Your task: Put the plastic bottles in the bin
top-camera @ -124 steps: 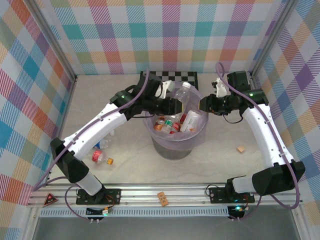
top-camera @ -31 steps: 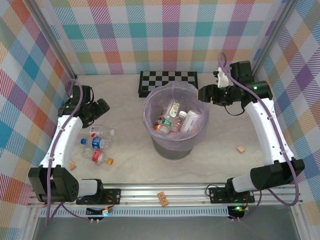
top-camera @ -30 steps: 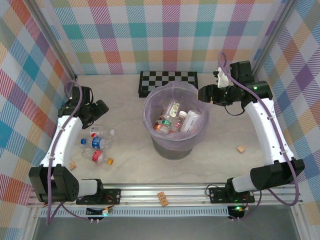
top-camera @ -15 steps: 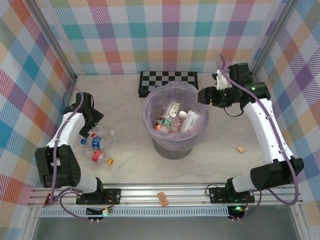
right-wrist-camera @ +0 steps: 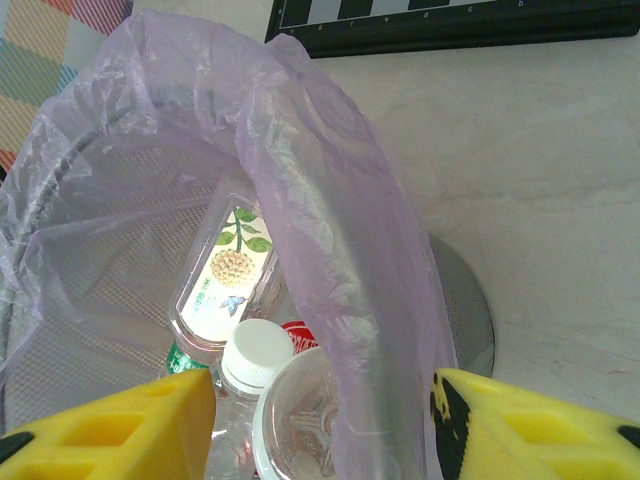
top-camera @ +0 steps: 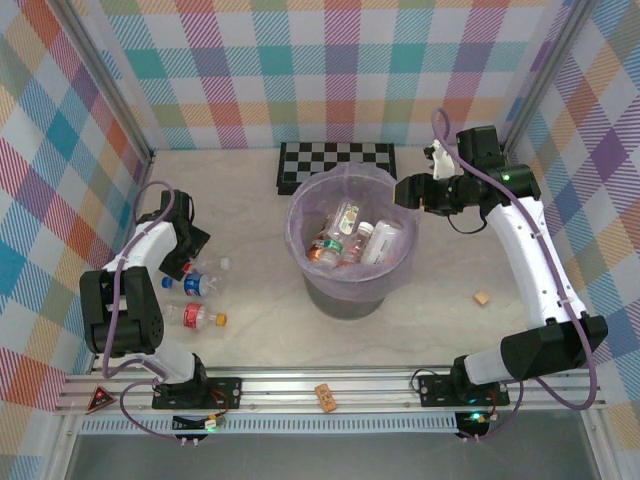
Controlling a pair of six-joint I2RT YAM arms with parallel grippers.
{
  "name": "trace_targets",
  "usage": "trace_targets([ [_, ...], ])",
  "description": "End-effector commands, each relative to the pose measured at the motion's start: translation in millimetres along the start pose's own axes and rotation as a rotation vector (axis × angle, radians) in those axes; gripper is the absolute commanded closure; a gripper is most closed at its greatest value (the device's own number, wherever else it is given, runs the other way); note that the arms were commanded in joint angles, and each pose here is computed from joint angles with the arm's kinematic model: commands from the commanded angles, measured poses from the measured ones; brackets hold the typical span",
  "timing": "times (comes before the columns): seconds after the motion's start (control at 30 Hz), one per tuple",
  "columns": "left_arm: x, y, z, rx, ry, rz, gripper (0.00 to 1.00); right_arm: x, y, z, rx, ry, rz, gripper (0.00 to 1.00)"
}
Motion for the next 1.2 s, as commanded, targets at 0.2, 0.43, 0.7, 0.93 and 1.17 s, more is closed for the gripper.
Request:
trace_targets([
  [0.2,-33,4,17,-0.004,0.104,-0.032,0.15,4,4,3,0.013,-0.013,-0.017,0.4],
  [0.43,-50,2,28,-0.024,0.149,-0.03,0.15,6,6,4,0.014,-0.02,-0.021,0.4],
  [0.7,-58,-17,36,-0.069,0.169,0.009,0.15,5,6,3,0.009,-0.021,-0.021,0.4],
  [0.93,-59,-36,43,-0.118,0.171,0.027,0.22,5,4,4,0.006,-0.018,-0.013,0.4],
  [1.17,-45,-46,42,-0.165,0.139,0.028,0.36,7,5,3,0.008,-0.023,-0.013,0.4],
])
Point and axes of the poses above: each hand's point on the last joint's axis, 136 mm out from that joint toward the fingers, its own x axis back along the fingers, its own y axis along the line the jaws close on, z = x × y, the point moved 3 cm from there along x, back along the fingers, and after that the axes turned 2 degrees about -x, right-handed, at the moved point
